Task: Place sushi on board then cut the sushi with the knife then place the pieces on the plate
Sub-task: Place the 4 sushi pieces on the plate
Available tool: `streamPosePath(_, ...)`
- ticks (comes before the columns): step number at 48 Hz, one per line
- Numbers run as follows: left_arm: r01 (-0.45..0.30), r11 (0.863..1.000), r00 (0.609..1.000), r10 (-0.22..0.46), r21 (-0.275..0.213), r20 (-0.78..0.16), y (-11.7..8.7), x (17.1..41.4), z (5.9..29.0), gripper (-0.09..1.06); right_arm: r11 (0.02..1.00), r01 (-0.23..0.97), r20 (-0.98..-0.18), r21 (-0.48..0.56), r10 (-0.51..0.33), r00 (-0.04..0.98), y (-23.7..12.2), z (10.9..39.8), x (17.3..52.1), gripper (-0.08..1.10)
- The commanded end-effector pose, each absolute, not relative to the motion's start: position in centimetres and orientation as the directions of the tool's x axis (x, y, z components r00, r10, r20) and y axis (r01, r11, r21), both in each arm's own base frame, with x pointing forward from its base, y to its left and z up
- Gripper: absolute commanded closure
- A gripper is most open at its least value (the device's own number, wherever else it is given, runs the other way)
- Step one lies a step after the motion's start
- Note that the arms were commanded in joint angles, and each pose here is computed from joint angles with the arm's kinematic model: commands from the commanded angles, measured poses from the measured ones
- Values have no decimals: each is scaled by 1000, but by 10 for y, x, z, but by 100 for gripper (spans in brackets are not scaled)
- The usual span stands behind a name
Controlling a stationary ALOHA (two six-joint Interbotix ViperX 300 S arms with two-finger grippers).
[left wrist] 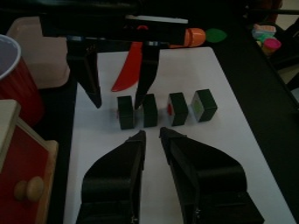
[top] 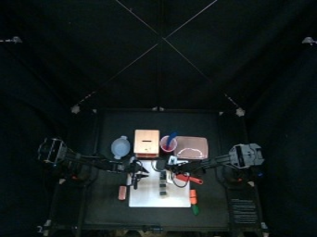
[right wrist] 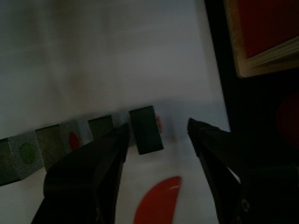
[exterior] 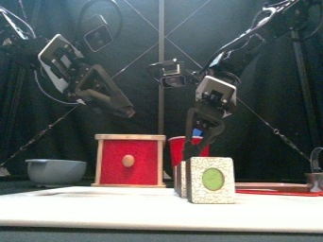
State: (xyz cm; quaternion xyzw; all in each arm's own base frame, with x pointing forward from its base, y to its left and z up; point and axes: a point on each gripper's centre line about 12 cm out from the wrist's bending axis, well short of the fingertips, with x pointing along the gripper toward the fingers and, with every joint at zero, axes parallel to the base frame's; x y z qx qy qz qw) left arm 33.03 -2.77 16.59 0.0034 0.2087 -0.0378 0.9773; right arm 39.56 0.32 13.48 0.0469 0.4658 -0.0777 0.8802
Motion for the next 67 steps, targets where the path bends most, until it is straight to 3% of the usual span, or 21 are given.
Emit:
streamPosePath(1,72,997,919,-71,-12,-387,-27,333,171,33,984,178,-805,19,-90,587,4,147,403,17)
streamPosePath(24,66,998,917,-67,-16,-393,-26,332,170,33,983,185,-822,22,-87,562,5,137,400,39)
streamPosePath(44,61,998,917,-64,-22,-393,-27,332,170,33,960,273,-809,68,-107,577,-6,185,349,40)
streamPosePath(67,56,998,918,-59,-19,-393,-24,332,170,33,885,462,-823,47,-228,520,-67,187,294,40)
